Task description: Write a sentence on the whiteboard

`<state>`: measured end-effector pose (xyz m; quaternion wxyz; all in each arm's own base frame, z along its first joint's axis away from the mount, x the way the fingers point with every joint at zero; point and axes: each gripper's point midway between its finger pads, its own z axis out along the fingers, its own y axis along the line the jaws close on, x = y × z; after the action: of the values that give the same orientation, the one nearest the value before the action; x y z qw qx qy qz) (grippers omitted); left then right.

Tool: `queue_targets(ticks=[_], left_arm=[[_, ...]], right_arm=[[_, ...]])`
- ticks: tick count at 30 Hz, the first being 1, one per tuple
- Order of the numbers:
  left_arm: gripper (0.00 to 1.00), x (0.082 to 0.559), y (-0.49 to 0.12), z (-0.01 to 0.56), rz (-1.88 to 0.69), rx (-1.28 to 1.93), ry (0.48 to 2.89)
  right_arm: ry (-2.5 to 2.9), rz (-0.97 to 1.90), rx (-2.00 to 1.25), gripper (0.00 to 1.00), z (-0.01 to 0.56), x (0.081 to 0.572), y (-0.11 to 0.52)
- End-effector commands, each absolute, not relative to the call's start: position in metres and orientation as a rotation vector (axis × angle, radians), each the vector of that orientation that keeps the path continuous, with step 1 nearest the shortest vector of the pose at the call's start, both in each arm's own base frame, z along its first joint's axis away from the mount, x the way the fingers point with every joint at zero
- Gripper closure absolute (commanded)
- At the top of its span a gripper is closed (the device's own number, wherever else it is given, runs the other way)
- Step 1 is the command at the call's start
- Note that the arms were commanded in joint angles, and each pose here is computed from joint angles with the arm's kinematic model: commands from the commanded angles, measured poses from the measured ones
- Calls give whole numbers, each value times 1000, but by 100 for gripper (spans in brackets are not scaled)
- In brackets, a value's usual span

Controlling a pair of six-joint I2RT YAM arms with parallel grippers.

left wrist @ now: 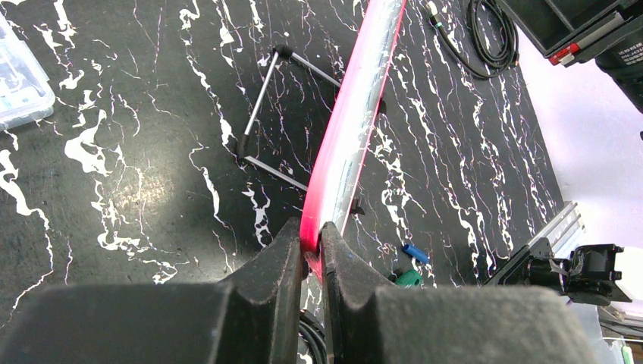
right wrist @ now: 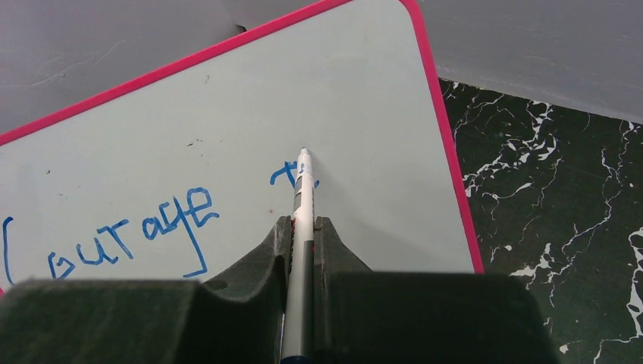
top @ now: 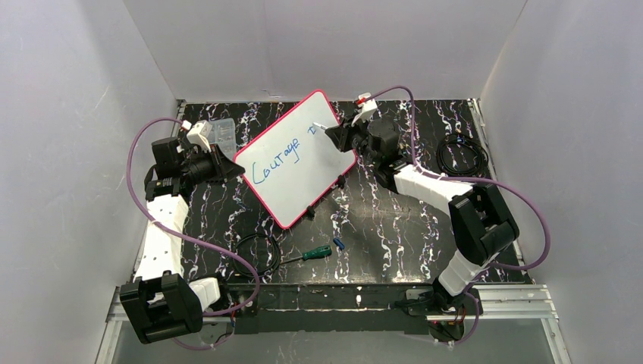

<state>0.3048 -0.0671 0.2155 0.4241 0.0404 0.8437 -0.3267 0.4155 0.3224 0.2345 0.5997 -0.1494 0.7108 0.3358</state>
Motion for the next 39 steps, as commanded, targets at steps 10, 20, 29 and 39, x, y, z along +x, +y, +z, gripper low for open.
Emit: queue_targets(ticks=[10,20,29,39], left_arm=[[100,302,-65,210,-790,113,2136],[100,302,-65,210,-789,113,2134],[100,303,-65,210,-789,115,2134],[100,303,-65,210,-791,115,2136]], right_arm=[[1613,751,-306,99,246,426,319],[1635,748,-314,99,239,429,322],[1659,779,-369,99,227,419,327],[1694,766,-379,99,212,411,322]])
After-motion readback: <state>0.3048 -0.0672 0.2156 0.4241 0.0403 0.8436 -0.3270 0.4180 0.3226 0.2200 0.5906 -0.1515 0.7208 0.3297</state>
